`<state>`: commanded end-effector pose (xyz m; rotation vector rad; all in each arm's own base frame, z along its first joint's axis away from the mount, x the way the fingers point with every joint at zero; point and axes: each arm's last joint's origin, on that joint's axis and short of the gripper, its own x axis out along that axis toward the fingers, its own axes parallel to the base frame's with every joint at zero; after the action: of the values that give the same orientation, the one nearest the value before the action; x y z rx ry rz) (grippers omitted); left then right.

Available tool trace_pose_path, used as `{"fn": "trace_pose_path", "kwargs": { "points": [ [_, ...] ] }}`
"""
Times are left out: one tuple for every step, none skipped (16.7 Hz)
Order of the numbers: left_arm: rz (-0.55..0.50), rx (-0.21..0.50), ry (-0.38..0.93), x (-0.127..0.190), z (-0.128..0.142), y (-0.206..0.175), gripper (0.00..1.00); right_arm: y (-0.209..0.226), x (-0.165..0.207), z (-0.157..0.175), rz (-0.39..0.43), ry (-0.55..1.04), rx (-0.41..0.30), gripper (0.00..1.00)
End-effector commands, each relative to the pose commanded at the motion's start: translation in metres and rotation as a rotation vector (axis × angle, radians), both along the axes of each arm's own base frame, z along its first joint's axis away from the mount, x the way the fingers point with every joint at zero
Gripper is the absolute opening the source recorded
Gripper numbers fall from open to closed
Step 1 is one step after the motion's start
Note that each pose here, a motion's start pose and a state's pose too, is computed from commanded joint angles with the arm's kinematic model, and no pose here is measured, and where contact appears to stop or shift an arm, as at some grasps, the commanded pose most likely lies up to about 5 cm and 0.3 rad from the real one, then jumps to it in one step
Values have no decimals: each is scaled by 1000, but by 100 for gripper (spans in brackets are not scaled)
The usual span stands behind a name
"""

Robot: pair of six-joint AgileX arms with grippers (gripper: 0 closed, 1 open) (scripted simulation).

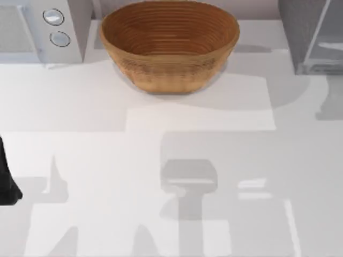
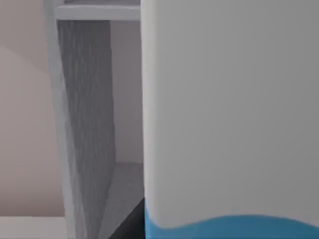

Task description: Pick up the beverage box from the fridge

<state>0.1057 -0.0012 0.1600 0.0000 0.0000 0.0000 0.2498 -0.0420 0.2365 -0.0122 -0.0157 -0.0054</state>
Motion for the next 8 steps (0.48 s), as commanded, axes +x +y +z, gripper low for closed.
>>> {"fn": "trace_pose_path", "kwargs": {
  "points": [
    [0,0,0,0,0,0,100,7,-19,3,-1,-4,1,0],
    [0,0,0,0,0,0,100,13,-38,4,-1,-7,2,0],
    [0,0,0,0,0,0,100,18,-57,2,-1,-13,3,0],
    [0,0,0,0,0,0,100,23,-75,-1,-1,-21,4,0],
    [0,0,0,0,0,0,100,27,-90,-7,-1,-26,5,0],
    [0,0,0,0,0,0,100,30,-104,-14,-1,-29,7,0],
    [0,0,0,0,0,0,100,33,-115,-23,0,-29,9,0],
    [0,0,0,0,0,0,100,35,-124,-33,0,-25,11,0]
  ]
}}
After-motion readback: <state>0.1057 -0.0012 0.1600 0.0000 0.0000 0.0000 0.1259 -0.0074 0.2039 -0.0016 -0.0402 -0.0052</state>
